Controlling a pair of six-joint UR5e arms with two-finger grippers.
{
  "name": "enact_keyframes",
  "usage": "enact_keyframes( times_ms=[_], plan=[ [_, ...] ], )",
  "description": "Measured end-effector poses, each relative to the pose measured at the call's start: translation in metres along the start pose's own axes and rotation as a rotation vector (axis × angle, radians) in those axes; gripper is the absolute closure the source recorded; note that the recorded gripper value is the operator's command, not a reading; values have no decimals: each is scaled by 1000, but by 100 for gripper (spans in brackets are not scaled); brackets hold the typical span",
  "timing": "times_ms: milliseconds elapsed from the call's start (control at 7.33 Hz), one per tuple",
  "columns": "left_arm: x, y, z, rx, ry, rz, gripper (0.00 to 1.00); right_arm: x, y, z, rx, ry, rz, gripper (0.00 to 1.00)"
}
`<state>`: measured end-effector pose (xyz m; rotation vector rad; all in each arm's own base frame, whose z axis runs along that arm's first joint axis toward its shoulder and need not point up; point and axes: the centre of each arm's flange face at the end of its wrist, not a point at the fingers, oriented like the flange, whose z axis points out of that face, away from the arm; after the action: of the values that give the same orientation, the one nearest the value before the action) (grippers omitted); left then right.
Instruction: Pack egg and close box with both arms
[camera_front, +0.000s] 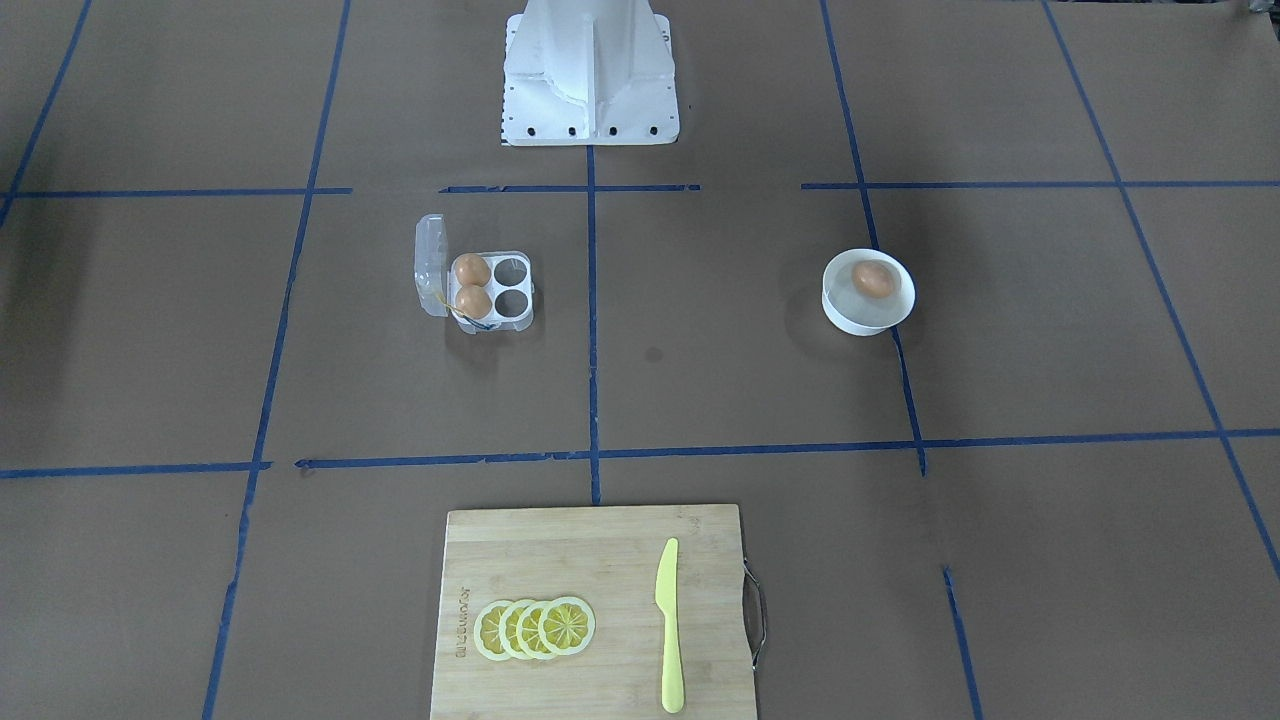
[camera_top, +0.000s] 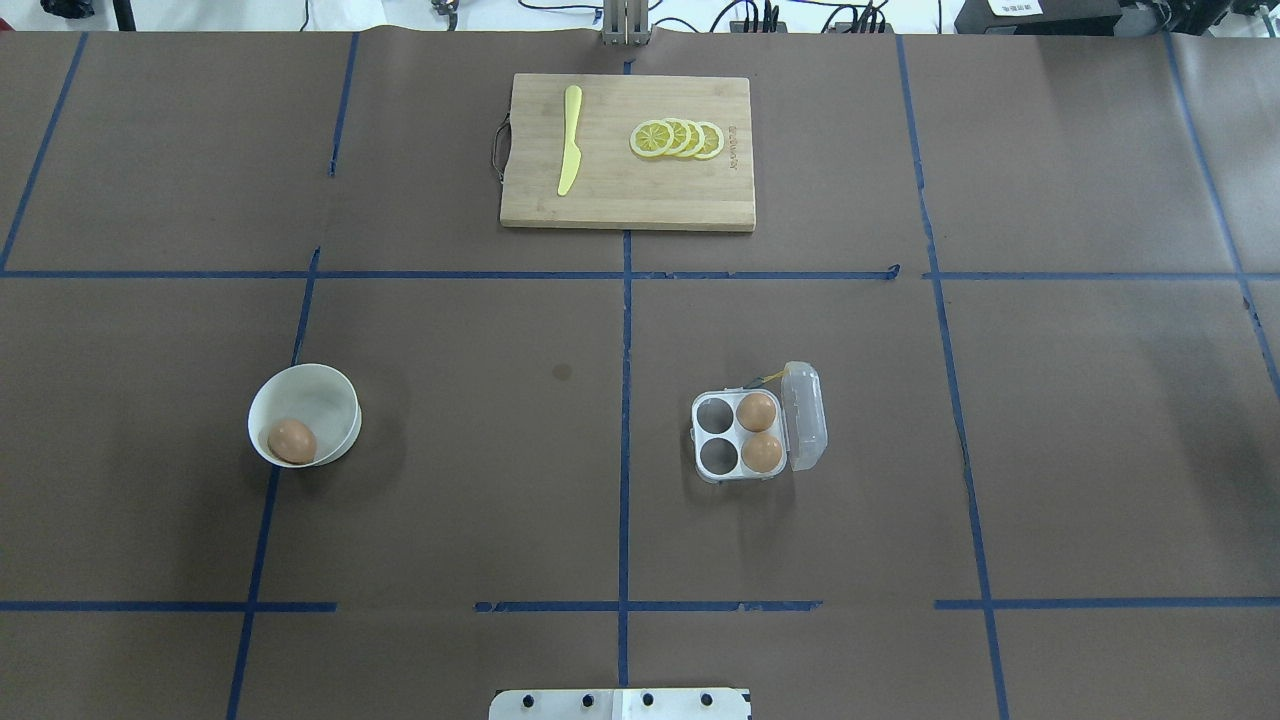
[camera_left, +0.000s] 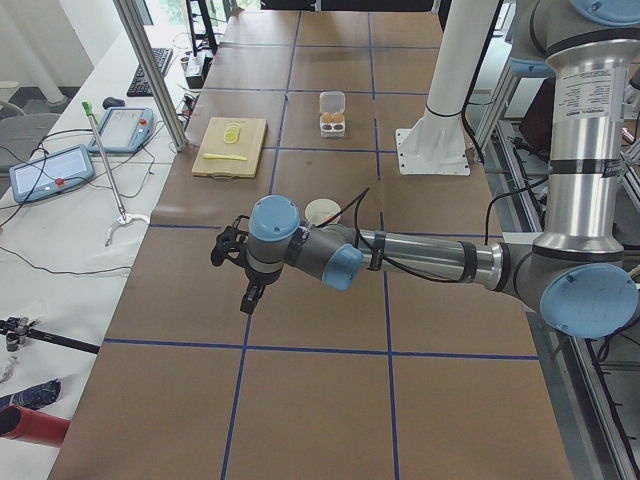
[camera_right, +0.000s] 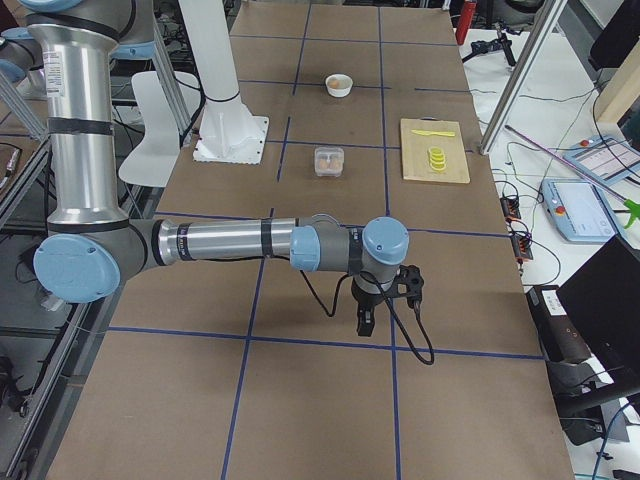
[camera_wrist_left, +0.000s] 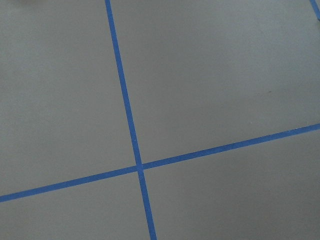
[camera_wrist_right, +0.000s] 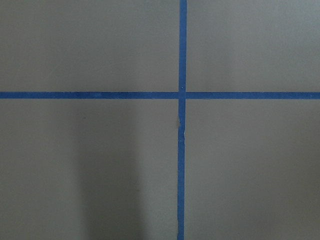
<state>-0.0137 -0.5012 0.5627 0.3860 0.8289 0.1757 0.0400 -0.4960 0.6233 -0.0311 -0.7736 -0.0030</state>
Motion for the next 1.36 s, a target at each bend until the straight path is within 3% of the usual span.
enact_keyframes(
  times_ms=[273, 682, 955, 1091, 1364],
  plan=[
    [82, -14, 38, -3, 64, -21, 0, 0, 0, 1, -2, 0, 2, 0],
    [220, -20, 90, -47, 81, -267, 6, -2, 0, 3, -6, 0, -2, 0],
    [311, -35, 109, -151, 8, -449, 9, -4, -1, 5, -9, 0, -10, 0],
    [358, -42, 120, -197, -65, -498, 11, -5, -1, 6, -12, 1, -12, 0],
    [408, -29, 140, -267, -152, -553, 17, -6, -1, 10, -18, 2, -13, 0]
  ],
)
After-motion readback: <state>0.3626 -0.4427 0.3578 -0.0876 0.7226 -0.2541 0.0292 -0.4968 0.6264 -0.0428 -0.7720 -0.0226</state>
